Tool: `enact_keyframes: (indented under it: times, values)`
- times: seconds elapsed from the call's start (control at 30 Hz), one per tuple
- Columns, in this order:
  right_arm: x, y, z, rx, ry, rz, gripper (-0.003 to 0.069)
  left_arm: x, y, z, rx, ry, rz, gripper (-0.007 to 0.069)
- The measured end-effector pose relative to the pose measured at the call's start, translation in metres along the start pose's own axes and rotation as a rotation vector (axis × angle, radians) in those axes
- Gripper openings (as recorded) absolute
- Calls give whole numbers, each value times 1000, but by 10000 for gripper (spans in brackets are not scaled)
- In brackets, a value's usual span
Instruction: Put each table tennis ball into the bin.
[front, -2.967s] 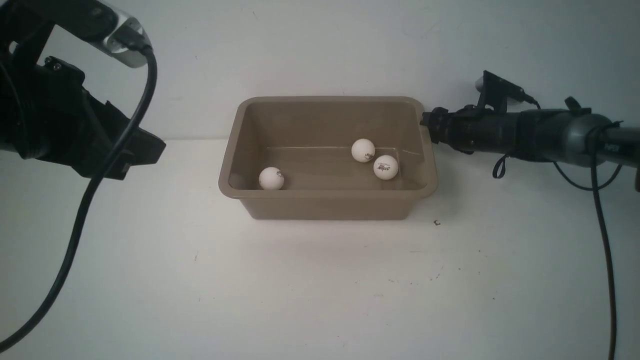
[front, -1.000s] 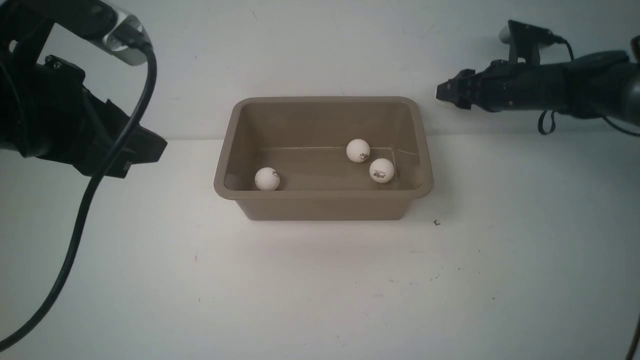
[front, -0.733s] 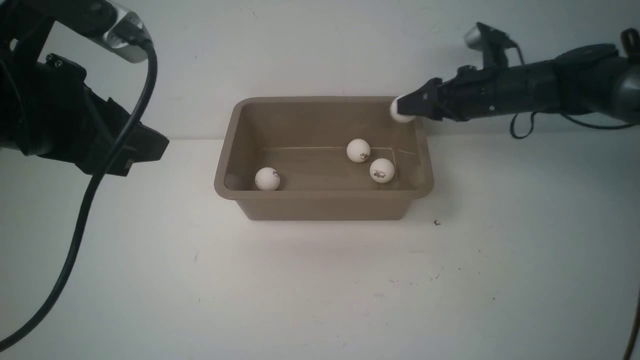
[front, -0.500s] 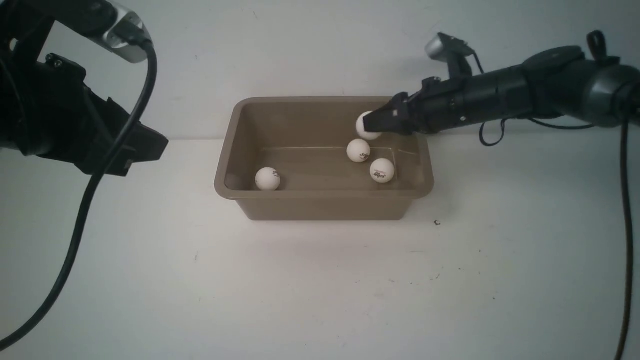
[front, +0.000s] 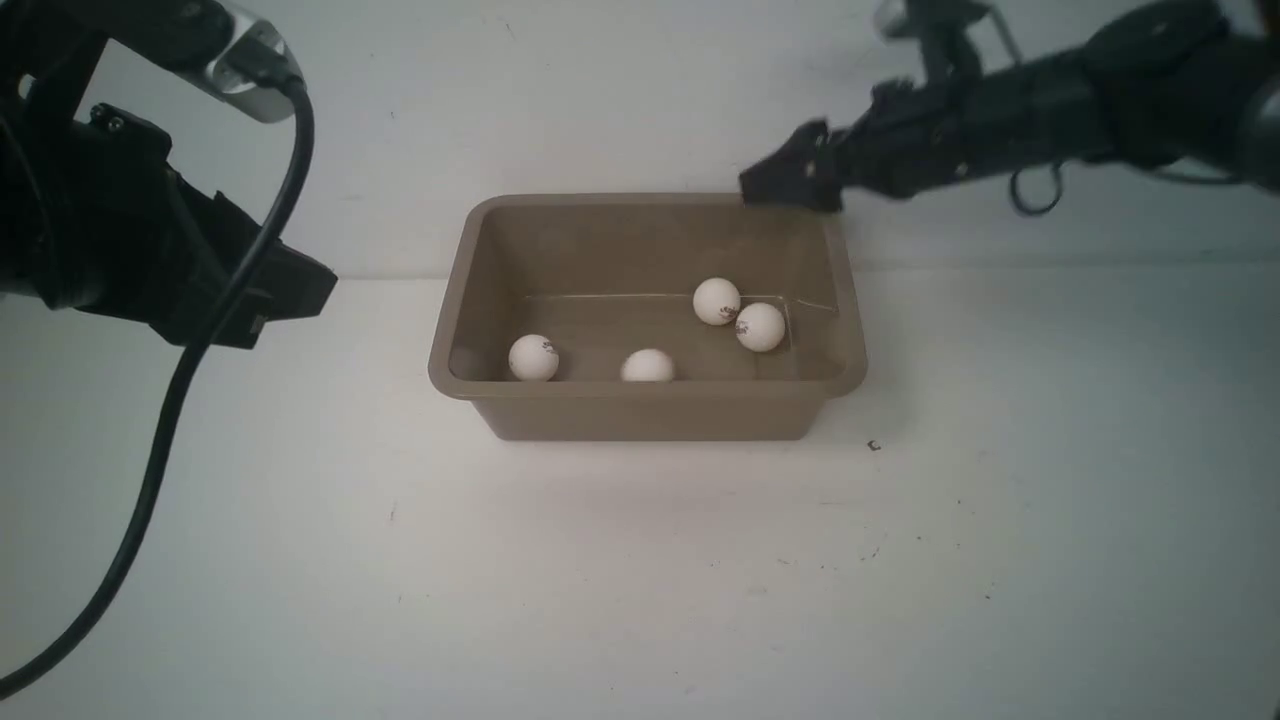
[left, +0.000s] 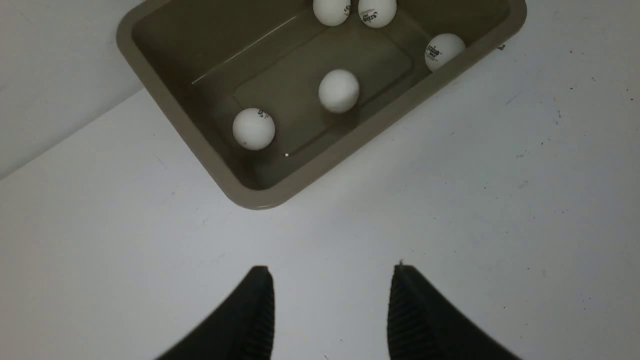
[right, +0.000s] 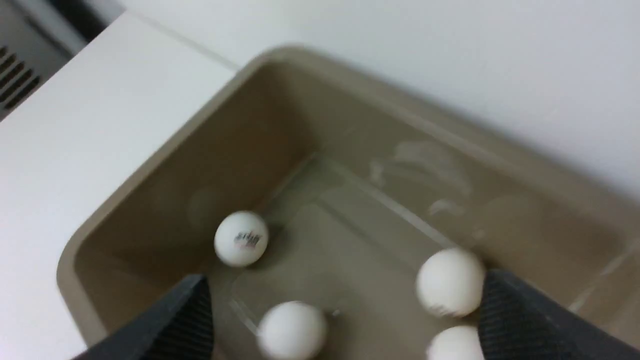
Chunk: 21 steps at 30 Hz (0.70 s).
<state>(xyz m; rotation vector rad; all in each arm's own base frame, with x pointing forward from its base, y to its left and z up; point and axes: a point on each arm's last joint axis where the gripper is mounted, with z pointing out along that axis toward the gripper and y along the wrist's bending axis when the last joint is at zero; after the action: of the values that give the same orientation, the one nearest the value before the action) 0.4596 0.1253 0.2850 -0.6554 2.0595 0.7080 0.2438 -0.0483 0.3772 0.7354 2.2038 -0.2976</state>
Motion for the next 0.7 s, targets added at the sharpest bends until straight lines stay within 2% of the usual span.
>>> enact_keyframes:
  times: [0.1,0.13,0.2,0.33,0.37,0.43,0.57,0.7]
  values:
    - [-30,5,-46,118,-80,-57,652,0,0,0,-4,-4,0,289]
    - [-30,4,-47,122,-77,-60,652,0,0,0,-4,-4,0,289]
    - [-50,12,-87,217,-126,-129,648,-1,1,0,-13,-14,1,289]
    - [-74,38,-152,364,-160,-281,643,-5,4,0,-47,-50,4,289]
    - [-73,38,-152,368,-154,-287,643,-5,5,0,-50,-54,4,289]
    - [-81,56,-182,421,-164,-329,642,-7,6,0,-65,-78,2,289]
    - [-84,84,-215,417,-175,-306,642,-10,7,-1,-80,-111,3,289]
    - [-82,122,-253,371,-183,-282,642,-12,8,-1,-89,-126,23,289]
